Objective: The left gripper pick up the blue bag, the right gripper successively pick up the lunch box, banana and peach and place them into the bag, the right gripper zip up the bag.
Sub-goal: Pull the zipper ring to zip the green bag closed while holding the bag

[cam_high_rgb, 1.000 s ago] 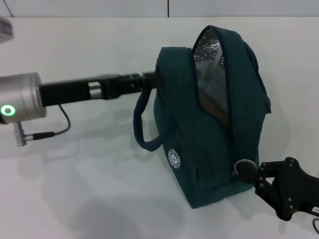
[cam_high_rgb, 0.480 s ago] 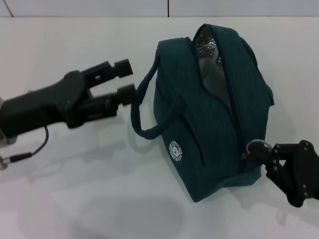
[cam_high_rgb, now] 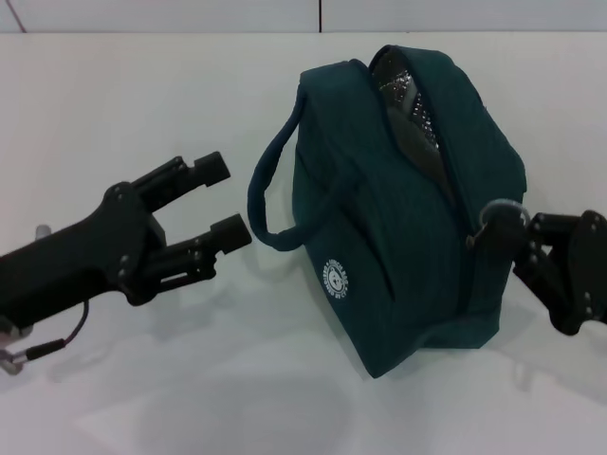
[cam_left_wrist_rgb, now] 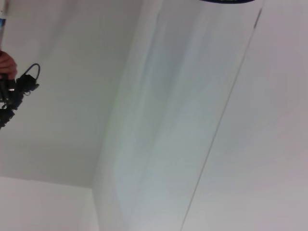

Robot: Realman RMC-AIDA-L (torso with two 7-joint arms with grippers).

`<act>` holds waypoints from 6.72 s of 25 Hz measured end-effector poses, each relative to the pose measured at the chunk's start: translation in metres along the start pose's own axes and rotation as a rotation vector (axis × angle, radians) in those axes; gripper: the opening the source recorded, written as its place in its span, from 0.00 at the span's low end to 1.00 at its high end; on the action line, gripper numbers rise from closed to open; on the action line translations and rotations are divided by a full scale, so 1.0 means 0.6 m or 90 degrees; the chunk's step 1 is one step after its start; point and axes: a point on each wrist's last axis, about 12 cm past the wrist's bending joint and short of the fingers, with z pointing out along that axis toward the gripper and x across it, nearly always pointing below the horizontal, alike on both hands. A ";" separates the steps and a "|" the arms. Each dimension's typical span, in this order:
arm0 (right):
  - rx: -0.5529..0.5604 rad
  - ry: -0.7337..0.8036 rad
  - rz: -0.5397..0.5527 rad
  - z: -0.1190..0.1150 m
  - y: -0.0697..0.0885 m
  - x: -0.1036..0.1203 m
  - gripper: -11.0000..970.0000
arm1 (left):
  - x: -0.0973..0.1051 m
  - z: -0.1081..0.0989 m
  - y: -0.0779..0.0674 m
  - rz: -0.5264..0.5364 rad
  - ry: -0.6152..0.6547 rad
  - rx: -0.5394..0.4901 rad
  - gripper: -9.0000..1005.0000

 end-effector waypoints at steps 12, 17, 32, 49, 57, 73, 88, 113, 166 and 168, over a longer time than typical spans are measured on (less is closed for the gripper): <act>-0.022 -0.065 -0.047 0.069 -0.050 -0.043 0.02 | 0.046 0.000 -0.009 -0.001 0.044 -0.021 0.83; -0.045 -0.052 -0.054 0.105 -0.067 -0.051 0.02 | 0.058 0.009 -0.007 0.004 0.045 -0.027 0.81; -0.078 -0.018 -0.056 0.165 -0.088 -0.059 0.02 | 0.072 0.041 0.017 0.032 -0.005 -0.110 0.77; -0.078 -0.012 -0.074 0.181 -0.098 -0.065 0.02 | 0.065 0.085 0.036 0.054 0.000 -0.086 0.73; -0.076 -0.007 -0.076 0.185 -0.100 -0.065 0.02 | 0.062 0.080 0.027 0.050 -0.015 -0.065 0.69; -0.081 -0.007 -0.081 0.192 -0.102 -0.068 0.02 | 0.072 0.102 0.046 0.056 0.005 -0.113 0.65; -0.081 -0.012 -0.077 0.187 -0.100 -0.068 0.02 | 0.075 0.102 0.044 0.064 0.004 -0.113 0.34; -0.007 -0.029 0.033 0.189 -0.123 -0.075 0.02 | 0.095 0.096 0.024 0.057 0.079 -0.042 0.08; 0.097 -0.019 0.114 0.149 -0.135 -0.052 0.02 | 0.083 -0.021 0.024 0.045 0.006 -0.260 0.29; 0.099 -0.018 0.116 0.147 -0.134 -0.051 0.02 | 0.052 -0.018 0.039 0.041 0.010 -0.235 0.37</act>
